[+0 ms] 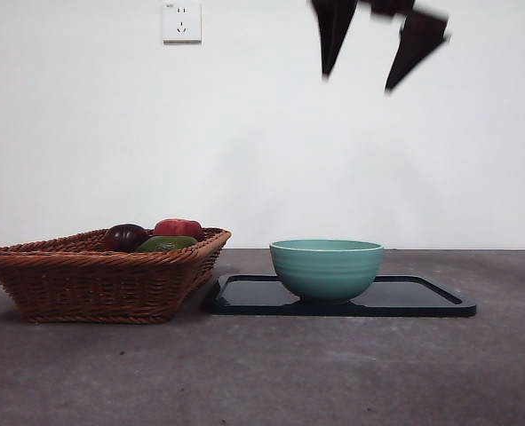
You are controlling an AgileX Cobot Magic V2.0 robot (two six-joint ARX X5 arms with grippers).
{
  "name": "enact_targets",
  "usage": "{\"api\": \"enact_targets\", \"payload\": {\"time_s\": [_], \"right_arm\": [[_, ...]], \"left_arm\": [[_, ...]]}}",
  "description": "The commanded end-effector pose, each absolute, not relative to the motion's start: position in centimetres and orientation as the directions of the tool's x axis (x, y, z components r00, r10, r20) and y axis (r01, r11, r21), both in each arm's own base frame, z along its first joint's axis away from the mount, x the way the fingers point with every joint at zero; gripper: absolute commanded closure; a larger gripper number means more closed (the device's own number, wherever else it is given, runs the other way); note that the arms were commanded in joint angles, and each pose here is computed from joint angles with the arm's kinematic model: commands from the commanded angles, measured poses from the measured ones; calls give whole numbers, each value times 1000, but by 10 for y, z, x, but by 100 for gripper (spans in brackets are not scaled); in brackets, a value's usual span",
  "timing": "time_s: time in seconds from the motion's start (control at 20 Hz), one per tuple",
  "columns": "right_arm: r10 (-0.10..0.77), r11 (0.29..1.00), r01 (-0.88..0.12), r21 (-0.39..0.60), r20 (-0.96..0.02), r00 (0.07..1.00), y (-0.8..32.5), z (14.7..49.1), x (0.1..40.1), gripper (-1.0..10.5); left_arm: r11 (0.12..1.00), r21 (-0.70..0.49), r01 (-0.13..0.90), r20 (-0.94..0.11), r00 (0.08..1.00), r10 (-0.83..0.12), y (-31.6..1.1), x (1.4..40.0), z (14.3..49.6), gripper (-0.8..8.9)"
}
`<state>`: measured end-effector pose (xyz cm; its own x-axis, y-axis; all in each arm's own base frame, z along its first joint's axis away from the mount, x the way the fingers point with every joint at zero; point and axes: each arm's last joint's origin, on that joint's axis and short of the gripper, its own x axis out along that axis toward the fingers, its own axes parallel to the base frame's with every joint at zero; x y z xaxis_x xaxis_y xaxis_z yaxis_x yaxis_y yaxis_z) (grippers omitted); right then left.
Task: Pick up the wifruite, put it on the bowl, pick up the plate, put it on desk
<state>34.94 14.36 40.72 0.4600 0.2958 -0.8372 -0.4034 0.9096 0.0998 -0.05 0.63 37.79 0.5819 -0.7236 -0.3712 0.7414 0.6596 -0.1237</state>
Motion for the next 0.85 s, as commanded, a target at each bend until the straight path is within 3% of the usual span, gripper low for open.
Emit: {"api": "enact_targets", "payload": {"time_s": [0.05, 0.25, 0.55, 0.85], "right_arm": [[286, 907, -409, 99, -858, 427, 138, 424, 308, 373], [247, 909, -414, 46, -859, 448, 119, 432, 233, 366], [302, 901, -425, 93, -837, 456, 83, 417, 133, 366], [360, 897, -423, 130, -770, 527, 38, 389, 58, 366]], "left_arm": [[650, -124, 750, -348, 581, -736, 7, -1, 382, 215], [650, -124, 750, -348, 581, -736, 7, -1, 382, 215], [648, -127, 751, -326, 585, -743, 7, -1, 384, 215], [648, -135, 750, -319, 586, -745, 6, -1, 385, 216]]}}
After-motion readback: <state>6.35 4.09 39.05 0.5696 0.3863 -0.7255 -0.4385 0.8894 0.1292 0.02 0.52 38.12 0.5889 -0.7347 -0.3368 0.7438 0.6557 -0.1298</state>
